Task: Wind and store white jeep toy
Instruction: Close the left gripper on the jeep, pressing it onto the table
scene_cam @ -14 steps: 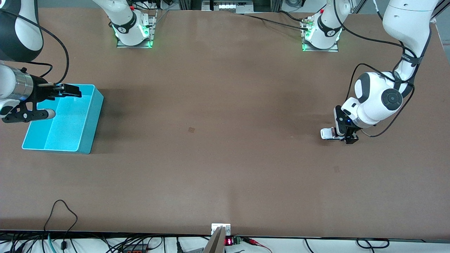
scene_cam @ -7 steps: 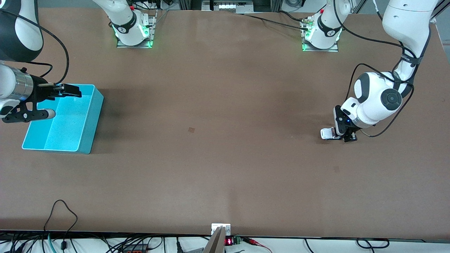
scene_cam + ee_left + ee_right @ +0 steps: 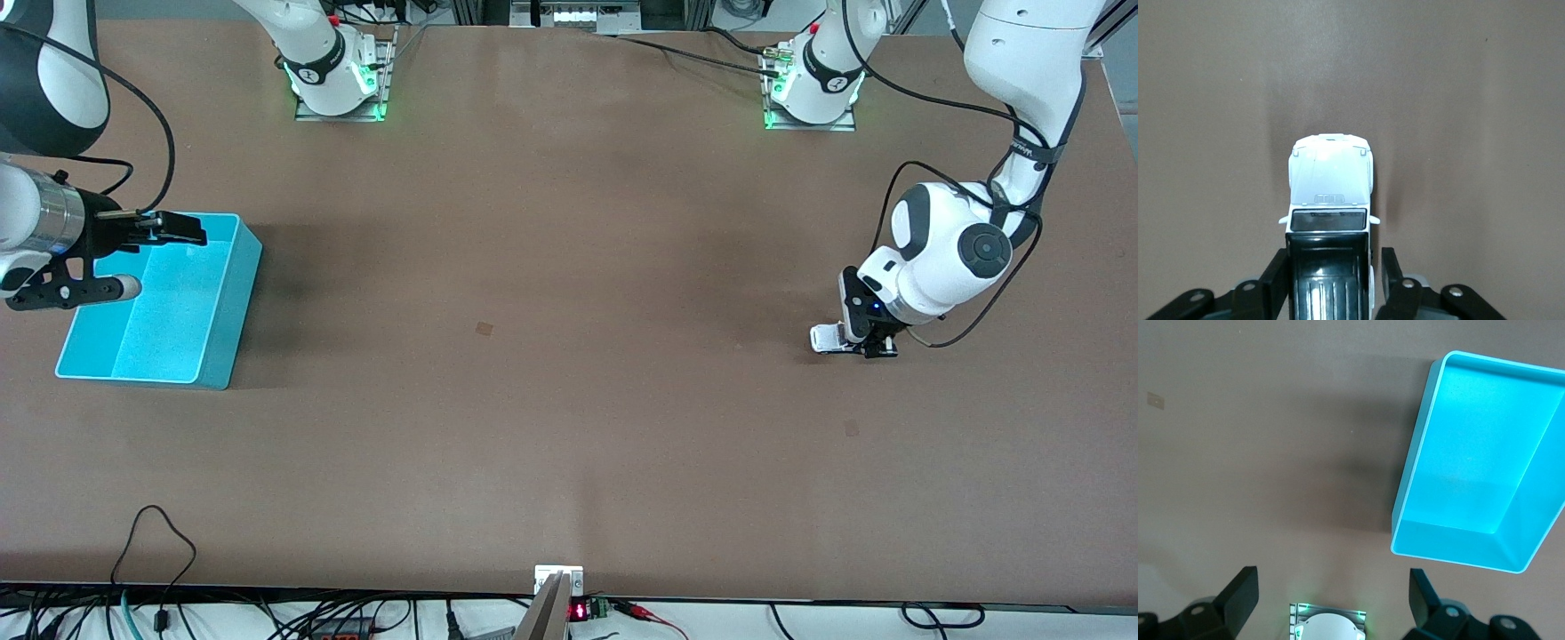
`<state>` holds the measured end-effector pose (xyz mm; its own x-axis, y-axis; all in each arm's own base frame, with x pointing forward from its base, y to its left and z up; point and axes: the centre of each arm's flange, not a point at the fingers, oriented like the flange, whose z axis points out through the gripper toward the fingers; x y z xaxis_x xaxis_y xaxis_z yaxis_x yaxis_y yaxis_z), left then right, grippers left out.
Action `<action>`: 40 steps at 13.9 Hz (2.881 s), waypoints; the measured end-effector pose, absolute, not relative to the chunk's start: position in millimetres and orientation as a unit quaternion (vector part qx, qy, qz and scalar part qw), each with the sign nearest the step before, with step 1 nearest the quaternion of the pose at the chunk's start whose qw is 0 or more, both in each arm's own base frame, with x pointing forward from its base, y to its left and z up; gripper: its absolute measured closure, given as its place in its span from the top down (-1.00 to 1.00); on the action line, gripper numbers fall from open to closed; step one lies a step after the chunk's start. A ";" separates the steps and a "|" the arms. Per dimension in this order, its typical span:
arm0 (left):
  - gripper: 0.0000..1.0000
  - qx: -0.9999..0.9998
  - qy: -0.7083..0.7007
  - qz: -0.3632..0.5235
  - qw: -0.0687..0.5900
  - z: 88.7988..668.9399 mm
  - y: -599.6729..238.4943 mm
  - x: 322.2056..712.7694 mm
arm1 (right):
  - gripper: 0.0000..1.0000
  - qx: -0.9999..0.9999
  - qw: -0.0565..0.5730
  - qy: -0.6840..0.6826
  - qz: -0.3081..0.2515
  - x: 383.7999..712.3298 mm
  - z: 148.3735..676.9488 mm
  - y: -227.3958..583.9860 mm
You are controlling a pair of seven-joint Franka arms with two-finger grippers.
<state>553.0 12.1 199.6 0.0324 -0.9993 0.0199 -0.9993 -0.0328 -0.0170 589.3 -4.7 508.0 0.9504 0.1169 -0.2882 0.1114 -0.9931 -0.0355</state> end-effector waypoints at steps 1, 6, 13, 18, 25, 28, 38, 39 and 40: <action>0.25 0.718 -0.695 0.014 0.000 199.7 12.2 553.1 | 1.00 -0.987 0.009 -0.058 0.147 589.3 507.9 -4.7; 0.29 0.718 -0.695 0.020 -0.007 201.5 12.3 555.2 | 1.00 -0.987 0.009 -0.058 0.147 589.3 507.9 -4.7; 0.30 0.719 -0.695 0.022 -0.008 202.0 12.5 555.7 | 1.00 -0.987 0.010 -0.058 0.148 589.1 507.2 -4.6; 0.31 0.719 -0.695 0.024 -0.010 201.2 13.0 556.1 | 1.00 -0.987 0.010 -0.058 0.149 589.0 507.0 -5.0; 0.28 0.720 -0.693 0.024 -0.010 196.9 14.9 555.8 | 1.00 -0.987 0.010 -0.058 0.150 588.9 506.8 -4.2; 0.00 0.720 -0.693 0.025 -0.011 197.6 15.0 556.1 | 1.00 -0.987 0.010 -0.058 0.150 588.9 506.8 -4.2; 0.00 0.721 -0.692 0.025 -0.011 197.5 16.4 556.0 | 1.00 -0.987 0.010 -0.058 0.149 589.0 506.9 -4.3; 0.00 0.721 -0.692 0.025 -0.011 197.5 17.0 556.0 | 1.00 -0.987 0.009 -0.058 0.149 589.0 506.9 -4.0; 0.00 0.723 -0.691 0.025 -0.011 197.5 19.4 555.9 | 1.00 -0.987 0.009 -0.058 0.149 589.0 506.9 -3.9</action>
<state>555.9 19.4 197.5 0.0452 -0.9988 0.0208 -0.9977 -0.0462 -0.0502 589.0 -3.9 506.9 0.9485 0.1179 -0.2940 0.1122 -0.9930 -0.0361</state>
